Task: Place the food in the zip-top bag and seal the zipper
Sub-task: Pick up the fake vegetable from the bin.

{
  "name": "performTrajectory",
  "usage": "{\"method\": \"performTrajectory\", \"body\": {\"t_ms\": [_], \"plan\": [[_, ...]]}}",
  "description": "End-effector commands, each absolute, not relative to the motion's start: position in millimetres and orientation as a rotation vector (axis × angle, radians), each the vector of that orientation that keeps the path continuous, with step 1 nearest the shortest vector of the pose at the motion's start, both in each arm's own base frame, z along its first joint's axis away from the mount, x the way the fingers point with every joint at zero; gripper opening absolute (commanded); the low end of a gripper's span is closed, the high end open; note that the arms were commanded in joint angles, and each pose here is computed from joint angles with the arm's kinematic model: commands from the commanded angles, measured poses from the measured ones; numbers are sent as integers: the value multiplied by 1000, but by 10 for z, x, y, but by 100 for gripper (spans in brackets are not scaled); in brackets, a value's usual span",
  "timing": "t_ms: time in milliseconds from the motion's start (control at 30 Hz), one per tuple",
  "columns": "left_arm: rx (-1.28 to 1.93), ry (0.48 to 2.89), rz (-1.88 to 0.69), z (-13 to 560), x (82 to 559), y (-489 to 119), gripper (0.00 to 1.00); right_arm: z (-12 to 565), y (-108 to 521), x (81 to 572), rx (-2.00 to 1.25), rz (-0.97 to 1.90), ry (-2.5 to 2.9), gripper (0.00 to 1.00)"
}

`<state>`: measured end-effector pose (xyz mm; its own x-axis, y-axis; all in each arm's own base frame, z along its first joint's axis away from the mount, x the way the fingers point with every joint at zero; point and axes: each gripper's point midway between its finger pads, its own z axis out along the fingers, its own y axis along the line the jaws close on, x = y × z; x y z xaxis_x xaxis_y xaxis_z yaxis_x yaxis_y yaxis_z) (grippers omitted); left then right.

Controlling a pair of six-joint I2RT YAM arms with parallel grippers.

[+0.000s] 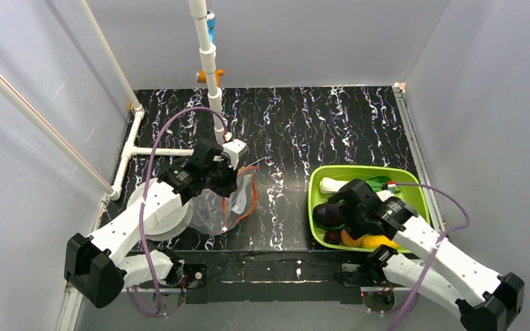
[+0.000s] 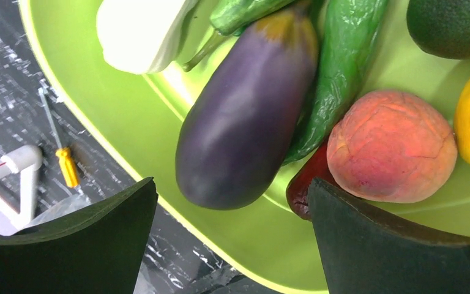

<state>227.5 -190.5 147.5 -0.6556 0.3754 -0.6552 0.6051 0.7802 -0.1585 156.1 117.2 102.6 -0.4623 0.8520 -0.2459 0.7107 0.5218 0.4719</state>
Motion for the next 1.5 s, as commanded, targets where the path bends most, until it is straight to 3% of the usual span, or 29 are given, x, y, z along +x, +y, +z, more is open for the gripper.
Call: {"method": "performTrajectory", "body": {"t_ms": [0,700,800,933,1167,1333,1400,1467], "plan": [[719,2315,-481,1641,2290,-1893,0,1064,1216,1675,1386,399,2265,98],[722,2320,-478,1629,2289,-1890,0,396,1417,1762,1548,293,2379,99],[721,2321,-476,1629,2287,-1887,0,355,1435,1740,1521,253,2430,95],[722,2322,-476,1625,2287,-1887,0,385,1458,1718,1461,225,2489,80],[725,2323,-480,1623,2287,-1894,0,548,1374,1663,1342,213,2522,39],[727,2327,-484,1615,2286,-1902,0,804,1362,1732,1228,355,2459,8],[728,2325,-487,1622,2285,-1906,0,941,1393,1793,1139,457,2415,1],[727,2325,-490,1623,2283,-1910,0,1158,1542,1922,942,632,2356,1]]}}
